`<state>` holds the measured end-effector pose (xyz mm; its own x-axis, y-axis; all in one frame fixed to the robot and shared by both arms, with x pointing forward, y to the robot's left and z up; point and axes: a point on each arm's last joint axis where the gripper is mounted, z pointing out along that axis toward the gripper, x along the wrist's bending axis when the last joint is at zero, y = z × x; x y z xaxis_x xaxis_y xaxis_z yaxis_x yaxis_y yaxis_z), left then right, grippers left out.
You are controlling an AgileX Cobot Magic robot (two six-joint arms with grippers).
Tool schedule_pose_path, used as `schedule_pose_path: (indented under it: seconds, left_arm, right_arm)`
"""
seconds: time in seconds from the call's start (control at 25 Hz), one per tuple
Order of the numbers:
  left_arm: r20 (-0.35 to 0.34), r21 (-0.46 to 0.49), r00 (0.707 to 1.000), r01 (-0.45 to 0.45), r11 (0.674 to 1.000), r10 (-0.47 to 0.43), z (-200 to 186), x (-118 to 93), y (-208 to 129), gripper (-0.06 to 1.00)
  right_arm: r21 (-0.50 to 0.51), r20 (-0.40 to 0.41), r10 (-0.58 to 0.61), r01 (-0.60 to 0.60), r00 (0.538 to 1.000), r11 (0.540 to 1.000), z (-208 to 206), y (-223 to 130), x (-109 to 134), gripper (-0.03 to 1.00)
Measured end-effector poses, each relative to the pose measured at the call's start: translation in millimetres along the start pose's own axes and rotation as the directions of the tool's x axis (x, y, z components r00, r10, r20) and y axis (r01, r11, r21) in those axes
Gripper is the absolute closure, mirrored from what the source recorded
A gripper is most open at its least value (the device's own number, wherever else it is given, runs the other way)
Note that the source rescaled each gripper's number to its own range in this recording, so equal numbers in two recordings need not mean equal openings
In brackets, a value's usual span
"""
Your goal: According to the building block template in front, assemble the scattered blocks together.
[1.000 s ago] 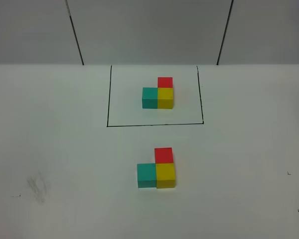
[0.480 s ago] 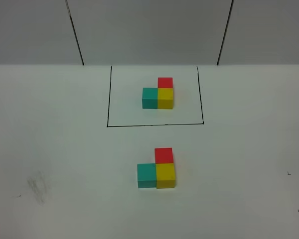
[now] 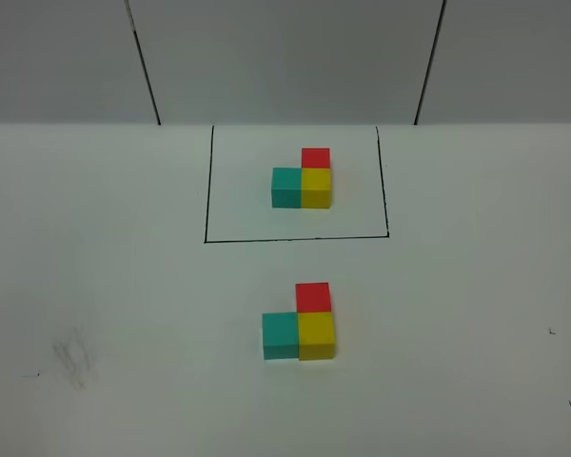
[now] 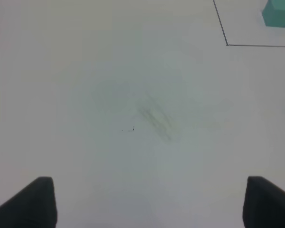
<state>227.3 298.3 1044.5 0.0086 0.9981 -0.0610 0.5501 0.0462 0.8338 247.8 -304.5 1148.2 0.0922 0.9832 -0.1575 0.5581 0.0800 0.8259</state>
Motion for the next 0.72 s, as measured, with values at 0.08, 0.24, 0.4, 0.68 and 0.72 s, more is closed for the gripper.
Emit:
schedule_pose_path:
  seconds: [0.08,0.24,0.4,0.68,0.72]
  left_arm:
    - [0.0,0.0,1.0,0.0,1.0,0.0,0,0,0,-0.01]
    - [0.0,0.0,1.0,0.0,1.0,0.0,0,0,0,-0.01]
    - [0.0,-0.001,1.0,0.0,1.0,0.0,0,0,0,-0.01]
    - [0.0,-0.001,1.0,0.0,1.0,0.0,0,0,0,-0.01]
    - [0.0,-0.001,1.0,0.0,1.0,0.0,0,0,0,-0.01]
  right_arm:
    - [-0.064,-0.042,0.019,-0.021,0.999,0.998,-3,-23,8,0.13]
    - [-0.2,-0.104,0.039,-0.06,0.994,0.978,-2,-55,20,0.14]
    - [-0.205,-0.185,0.053,-0.091,0.981,0.975,10,-71,30,0.14]
    - [-0.183,-0.325,-0.005,-0.057,0.946,0.981,29,-79,36,0.15]
    - [-0.16,-0.328,0.006,-0.062,0.945,0.985,31,-82,36,0.15]
